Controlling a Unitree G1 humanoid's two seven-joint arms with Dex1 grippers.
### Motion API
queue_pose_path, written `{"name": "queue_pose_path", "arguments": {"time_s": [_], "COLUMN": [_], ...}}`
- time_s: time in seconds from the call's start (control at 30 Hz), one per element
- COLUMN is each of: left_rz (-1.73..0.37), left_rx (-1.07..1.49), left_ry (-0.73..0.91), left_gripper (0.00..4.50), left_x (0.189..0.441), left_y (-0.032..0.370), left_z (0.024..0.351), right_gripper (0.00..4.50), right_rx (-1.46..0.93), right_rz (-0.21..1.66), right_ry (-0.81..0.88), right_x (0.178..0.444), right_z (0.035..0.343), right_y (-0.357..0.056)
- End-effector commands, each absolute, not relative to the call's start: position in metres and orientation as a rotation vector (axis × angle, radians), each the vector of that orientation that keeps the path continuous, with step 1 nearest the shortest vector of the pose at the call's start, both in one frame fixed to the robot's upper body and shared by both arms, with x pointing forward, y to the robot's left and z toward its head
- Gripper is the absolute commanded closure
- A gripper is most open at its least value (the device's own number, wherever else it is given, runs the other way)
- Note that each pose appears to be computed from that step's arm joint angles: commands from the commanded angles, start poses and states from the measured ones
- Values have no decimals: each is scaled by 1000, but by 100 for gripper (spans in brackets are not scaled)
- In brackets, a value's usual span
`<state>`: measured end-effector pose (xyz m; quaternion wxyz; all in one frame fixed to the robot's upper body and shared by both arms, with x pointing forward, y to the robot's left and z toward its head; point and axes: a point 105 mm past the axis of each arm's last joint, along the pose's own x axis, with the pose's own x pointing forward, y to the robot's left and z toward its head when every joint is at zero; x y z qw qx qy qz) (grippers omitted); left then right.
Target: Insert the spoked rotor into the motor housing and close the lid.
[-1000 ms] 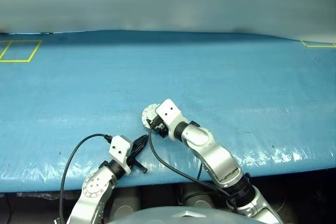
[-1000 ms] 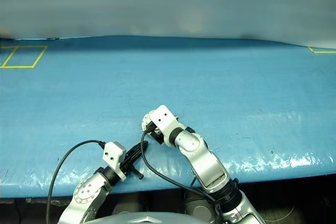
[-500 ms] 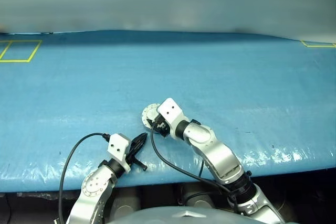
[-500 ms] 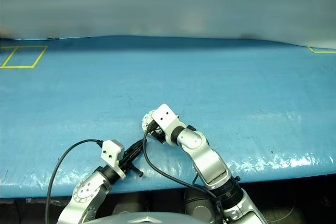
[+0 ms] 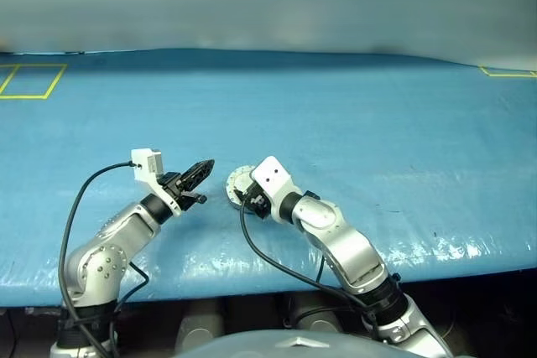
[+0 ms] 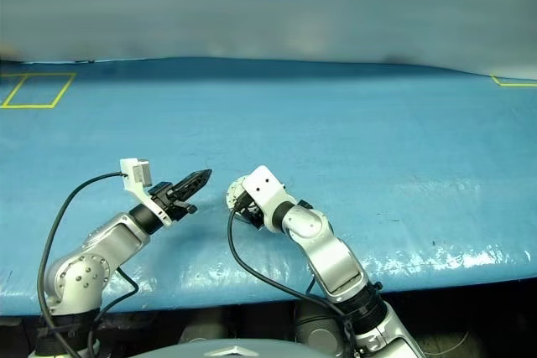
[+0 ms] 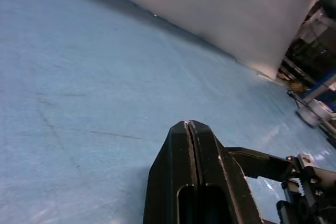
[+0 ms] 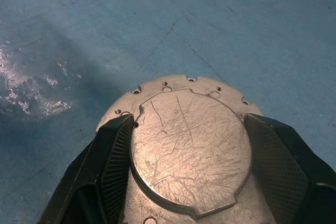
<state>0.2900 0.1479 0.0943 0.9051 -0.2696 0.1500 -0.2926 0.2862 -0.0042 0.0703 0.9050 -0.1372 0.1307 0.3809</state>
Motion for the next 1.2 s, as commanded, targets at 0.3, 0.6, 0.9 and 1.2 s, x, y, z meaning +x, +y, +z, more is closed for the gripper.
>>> {"name": "queue_pose_path", "arguments": {"time_s": [0.3, 0.6, 0.9, 1.2], "left_rz": [-731, -774, -824, -810], "left_rx": [-454, -387, -303, -246], "left_ry": [456, 550, 591, 591], "left_gripper": [450, 450, 450, 450], "left_x": [307, 303, 295, 296], "left_y": [128, 117, 115, 123], "left_z": [80, 65, 57, 54], "right_gripper": [149, 149, 18, 3], "right_rx": [-277, -268, -226, 173], "right_rz": [752, 749, 783, 814], "right_ry": [353, 354, 371, 305], "right_x": [283, 282, 271, 244], "right_z": [51, 51, 39, 73], "right_y": [-12, -10, -27, -64]}}
